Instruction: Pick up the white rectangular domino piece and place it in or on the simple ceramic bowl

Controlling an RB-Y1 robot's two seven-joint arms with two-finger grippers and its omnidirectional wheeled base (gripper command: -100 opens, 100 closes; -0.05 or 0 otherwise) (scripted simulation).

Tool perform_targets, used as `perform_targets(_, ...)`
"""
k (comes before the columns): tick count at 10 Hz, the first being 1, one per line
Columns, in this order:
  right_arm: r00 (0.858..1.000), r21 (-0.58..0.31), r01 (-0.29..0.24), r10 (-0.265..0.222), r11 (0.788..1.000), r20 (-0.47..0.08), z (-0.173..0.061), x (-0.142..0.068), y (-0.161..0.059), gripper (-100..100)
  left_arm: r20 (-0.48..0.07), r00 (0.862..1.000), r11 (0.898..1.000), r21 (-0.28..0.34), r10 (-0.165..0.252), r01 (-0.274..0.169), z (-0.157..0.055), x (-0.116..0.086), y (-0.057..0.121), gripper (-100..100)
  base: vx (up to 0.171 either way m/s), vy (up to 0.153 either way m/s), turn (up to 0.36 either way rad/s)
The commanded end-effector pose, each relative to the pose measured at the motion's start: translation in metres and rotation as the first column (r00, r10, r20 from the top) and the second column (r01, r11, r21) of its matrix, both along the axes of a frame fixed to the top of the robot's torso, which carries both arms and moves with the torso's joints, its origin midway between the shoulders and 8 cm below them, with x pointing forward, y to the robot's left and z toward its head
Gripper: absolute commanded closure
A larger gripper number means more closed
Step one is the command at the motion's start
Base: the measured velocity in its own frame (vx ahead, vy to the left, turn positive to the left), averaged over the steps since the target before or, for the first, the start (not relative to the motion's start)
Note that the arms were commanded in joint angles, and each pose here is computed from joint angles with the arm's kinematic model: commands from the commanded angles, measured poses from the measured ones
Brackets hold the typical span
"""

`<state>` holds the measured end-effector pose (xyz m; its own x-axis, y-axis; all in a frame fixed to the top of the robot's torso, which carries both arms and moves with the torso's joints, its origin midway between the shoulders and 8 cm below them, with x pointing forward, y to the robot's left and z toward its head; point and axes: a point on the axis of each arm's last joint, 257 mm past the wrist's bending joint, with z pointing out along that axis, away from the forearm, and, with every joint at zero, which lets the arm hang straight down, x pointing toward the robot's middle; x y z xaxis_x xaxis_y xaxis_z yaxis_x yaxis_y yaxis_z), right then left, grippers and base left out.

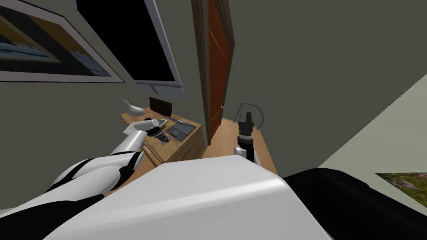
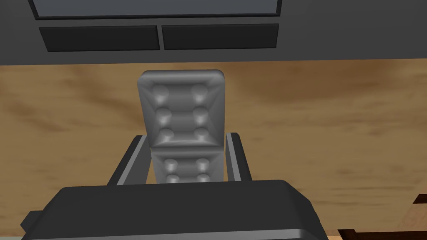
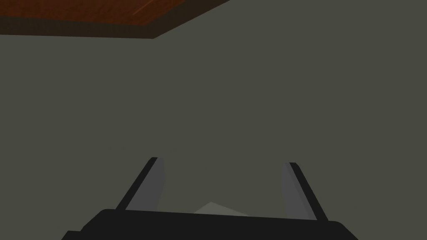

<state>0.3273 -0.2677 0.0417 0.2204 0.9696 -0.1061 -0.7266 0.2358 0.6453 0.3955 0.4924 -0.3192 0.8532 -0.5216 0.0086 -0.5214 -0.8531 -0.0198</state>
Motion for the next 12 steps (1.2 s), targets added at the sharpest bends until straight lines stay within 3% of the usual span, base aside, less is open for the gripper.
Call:
perform_targets(1,1.0,0.0,0.0,0.0,1.0,0.0,0.0,0.0,0.0,0,0.0,1.0,1.0,0.0,0.0,0.0,0.0,0.0,0.0,100,0.0,0.0,0.0)
perform_targets(2,1.0,0.0,0.0,0.0,1.0,0.0,0.0,0.0,0.0,0,0.0,1.0,1.0,0.0,0.0,0.0,0.0,0.0,0.0,0,0.0,0.0,0.0)
perform_targets(3,1.0,0.0,0.0,0.0,1.0,0.0,0.0,0.0,0.0,0,-0.001,1.0,1.0,0.0,0.002,-0.002,0.012,0.001,0.0,100,-0.001,0.006,-0.024)
perform_targets(5,1.0,0.0,0.0,0.0,1.0,0.0,0.0,0.0,0.0,0,0.001,1.0,1.0,0.0,0.002,-0.002,0.013,0.001,0.001,100,-0.001,0.005,-0.011)
perform_targets(6,1.0,0.0,0.0,0.0,1.0,0.0,0.0,0.0,0.0,0,0.001,1.0,1.0,0.0,0.002,-0.002,0.014,0.001,0.001,0,0.0,0.0,0.0)
perform_targets(7,1.0,0.0,0.0,0.0,1.0,0.0,0.0,0.0,0.0,0,0.042,0.999,1.0,0.009,0.017,-0.017,0.03,0.02,-0.001,100,-0.122,0.093,-0.155)
perform_targets(12,1.0,0.0,0.0,0.0,1.0,0.0,0.0,0.0,0.0,0,0.104,0.993,0.998,0.013,0.06,-0.061,0.058,0.049,-0.009,100,-0.179,0.101,-0.149)
